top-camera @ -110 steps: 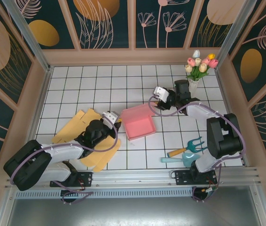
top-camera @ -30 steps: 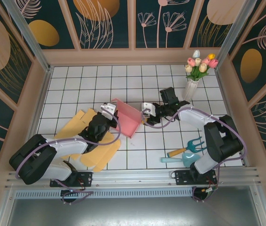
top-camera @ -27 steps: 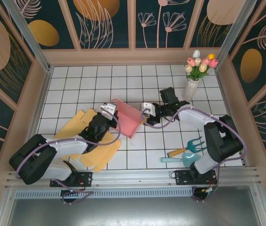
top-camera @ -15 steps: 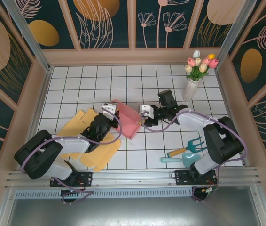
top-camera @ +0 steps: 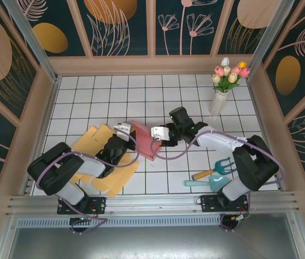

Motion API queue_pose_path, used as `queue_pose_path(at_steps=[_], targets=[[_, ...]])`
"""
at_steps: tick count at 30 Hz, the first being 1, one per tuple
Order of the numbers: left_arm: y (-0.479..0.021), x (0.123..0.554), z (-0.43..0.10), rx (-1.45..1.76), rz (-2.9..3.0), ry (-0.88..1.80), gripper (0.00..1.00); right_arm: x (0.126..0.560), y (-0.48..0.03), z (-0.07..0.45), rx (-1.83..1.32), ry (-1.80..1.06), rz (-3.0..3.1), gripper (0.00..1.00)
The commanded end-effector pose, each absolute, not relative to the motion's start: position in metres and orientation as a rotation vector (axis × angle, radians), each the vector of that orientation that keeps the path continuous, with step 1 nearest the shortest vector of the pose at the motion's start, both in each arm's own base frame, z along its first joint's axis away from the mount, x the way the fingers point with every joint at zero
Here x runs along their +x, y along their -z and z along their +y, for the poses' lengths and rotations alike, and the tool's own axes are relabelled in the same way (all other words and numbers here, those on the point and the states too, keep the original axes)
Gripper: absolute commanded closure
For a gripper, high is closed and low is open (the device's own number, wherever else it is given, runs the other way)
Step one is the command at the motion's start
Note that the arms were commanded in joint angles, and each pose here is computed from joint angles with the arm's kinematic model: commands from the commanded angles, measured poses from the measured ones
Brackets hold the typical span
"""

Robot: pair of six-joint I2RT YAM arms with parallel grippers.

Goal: Fold the paper box

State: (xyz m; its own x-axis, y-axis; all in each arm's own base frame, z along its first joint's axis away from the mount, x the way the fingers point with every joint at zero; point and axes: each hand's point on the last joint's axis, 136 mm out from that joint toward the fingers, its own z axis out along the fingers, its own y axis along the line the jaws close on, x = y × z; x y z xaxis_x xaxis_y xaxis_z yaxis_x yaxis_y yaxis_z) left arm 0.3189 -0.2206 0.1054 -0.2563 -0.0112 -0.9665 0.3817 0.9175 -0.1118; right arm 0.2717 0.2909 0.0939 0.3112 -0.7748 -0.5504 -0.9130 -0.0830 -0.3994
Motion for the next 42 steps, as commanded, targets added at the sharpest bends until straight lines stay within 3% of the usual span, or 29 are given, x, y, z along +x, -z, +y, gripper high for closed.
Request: queue_pose_path(at_steps=[1,6,17,30,42], targets=[[-0.089,0.313,-0.230,0.288,1.858,0.447,1.00,0.272,-0.102,0.290,-1.946,-0.117,1.470,0.53],[-0.079,0.313,-0.229,0.254,1.940,0.443,0.96,0.262,-0.095,0.294,-2.004,-0.069,1.467,0.53],[-0.065,0.310,-0.215,0.101,2.148,0.389,0.69,0.256,-0.085,0.297,-2.061,-0.001,1.495,0.53],[-0.075,0.282,-0.182,-0.008,2.186,0.379,0.65,0.261,-0.078,0.296,-2.088,0.057,1.544,0.54],[-0.077,0.247,-0.151,-0.140,2.157,0.485,0.74,0.261,-0.068,0.285,-2.150,0.122,1.588,0.54]])
